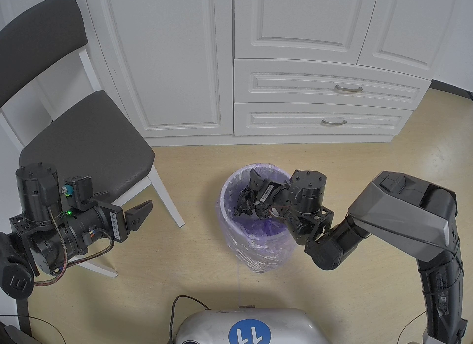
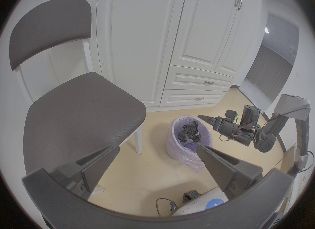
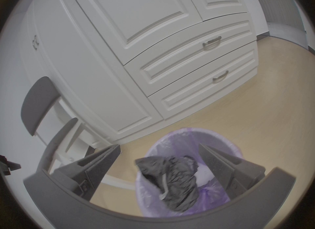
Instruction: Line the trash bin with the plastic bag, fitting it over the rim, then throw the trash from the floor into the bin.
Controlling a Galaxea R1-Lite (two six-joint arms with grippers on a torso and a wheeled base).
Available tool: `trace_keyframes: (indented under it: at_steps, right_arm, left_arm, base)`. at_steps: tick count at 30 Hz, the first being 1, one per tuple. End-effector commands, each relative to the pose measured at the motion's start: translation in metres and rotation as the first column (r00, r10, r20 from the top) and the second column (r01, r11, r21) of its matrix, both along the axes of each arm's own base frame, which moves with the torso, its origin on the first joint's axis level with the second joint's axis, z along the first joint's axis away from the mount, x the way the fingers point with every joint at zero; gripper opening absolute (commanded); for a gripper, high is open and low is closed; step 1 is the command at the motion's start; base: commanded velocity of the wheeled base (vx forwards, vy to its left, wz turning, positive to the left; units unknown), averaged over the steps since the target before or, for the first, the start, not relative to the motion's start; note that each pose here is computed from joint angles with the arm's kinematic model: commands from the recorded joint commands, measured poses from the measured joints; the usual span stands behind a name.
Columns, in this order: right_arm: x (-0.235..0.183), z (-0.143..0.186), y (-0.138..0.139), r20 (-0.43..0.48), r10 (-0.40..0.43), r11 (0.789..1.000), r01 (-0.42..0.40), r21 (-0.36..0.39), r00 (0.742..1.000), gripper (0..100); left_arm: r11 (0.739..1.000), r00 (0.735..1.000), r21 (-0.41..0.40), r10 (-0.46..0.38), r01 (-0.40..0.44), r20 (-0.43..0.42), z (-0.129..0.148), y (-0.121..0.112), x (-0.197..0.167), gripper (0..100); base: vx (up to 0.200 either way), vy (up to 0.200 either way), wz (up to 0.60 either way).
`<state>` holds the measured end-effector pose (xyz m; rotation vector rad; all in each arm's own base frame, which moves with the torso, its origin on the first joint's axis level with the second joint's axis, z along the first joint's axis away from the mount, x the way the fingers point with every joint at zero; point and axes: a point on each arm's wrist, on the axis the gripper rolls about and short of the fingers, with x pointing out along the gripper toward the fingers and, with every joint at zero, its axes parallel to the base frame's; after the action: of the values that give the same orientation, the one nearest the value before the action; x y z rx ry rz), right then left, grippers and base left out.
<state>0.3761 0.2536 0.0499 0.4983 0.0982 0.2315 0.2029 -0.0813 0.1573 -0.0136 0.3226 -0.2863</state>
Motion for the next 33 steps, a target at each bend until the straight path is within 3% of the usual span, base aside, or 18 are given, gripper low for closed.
trace_keyframes:
  at_steps: [1,6,7,11,19,28,33]
  right_arm:
    - [-0.017,-0.007,0.017,-0.022,0.06,0.998,-0.06,-0.007,0.998,100]
    - [-0.02,-0.012,0.027,-0.03,0.091,0.996,-0.091,0.012,0.995,100]
    - [-0.021,-0.011,0.029,-0.029,0.113,0.994,-0.112,0.018,0.993,0]
    - [-0.016,-0.013,0.032,-0.027,0.126,0.992,-0.126,0.024,0.992,0]
    - [0.016,-0.043,0.025,-0.034,0.075,0.997,-0.074,0.035,0.997,0]
    - [0.034,-0.056,0.013,-0.153,0.04,0.999,-0.035,0.035,0.987,0]
    - [0.038,-0.059,0.007,-0.166,0.028,0.999,-0.023,0.03,0.986,0]
  left_arm:
    - [1.0,1.0,0.0,0.0,0.0,0.0,0.0,0.0,0.0,100]
    - [1.0,1.0,0.0,0.0,0.0,0.0,0.0,0.0,0.0,100]
    - [1.0,1.0,0.001,0.0,0.0,-0.003,-0.001,0.0,0.0,100]
    - [1.0,1.0,0.002,0.0,0.0,-0.005,-0.001,0.0,0.0,100]
    - [1.0,1.0,0.006,0.0,0.001,-0.014,-0.004,-0.001,0.002,100]
    - [1.0,1.0,0.001,-0.002,0.002,-0.003,-0.008,-0.003,0.005,100]
    - [1.0,1.0,-0.001,-0.004,0.004,0.001,-0.008,-0.003,0.005,100]
  base:
    - [0.0,0.0,0.0]
    - [0.0,0.0,0.0]
    - [0.0,0.0,0.0]
    - [0.0,0.0,0.0]
    - [0.0,0.0,0.0]
    - [0.0,0.0,0.0]
    - [0.0,0.0,0.0]
